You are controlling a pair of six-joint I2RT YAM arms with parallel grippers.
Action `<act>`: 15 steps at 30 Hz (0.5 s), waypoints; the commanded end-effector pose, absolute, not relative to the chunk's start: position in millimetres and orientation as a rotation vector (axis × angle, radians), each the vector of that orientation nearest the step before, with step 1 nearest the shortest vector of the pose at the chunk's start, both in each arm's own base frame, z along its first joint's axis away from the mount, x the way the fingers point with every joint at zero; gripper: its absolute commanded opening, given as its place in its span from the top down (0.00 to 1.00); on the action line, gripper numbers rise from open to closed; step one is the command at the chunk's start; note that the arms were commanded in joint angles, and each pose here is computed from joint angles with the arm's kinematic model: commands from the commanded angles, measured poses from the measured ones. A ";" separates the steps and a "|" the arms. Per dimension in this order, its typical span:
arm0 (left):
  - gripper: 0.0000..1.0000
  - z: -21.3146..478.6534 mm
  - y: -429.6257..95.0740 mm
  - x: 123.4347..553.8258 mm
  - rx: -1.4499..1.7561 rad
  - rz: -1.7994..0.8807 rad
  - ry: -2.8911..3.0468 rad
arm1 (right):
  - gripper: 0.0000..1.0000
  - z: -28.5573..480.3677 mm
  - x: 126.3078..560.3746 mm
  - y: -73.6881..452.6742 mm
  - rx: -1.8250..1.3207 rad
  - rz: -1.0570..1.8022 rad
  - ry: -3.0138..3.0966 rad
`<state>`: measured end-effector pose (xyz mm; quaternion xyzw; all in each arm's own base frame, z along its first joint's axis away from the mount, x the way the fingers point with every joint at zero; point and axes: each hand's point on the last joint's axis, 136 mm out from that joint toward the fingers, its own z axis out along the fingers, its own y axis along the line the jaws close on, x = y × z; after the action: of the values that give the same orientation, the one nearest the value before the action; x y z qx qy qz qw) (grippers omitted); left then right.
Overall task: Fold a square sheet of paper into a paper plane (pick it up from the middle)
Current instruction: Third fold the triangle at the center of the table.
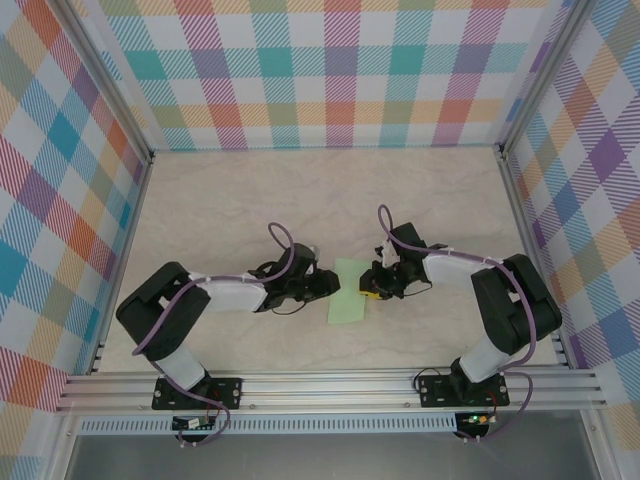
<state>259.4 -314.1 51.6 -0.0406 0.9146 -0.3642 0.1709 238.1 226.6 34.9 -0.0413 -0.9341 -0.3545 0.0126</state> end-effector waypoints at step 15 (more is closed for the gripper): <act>0.38 98.0 -305.4 174.0 0.485 -0.526 2.408 | 0.74 51.8 239.6 232.8 -0.087 -1.141 -2.902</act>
<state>170.9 -320.2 102.3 0.1634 0.9089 -0.2648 0.2777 237.6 226.9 37.6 -0.0418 -0.9345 -0.3530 0.0180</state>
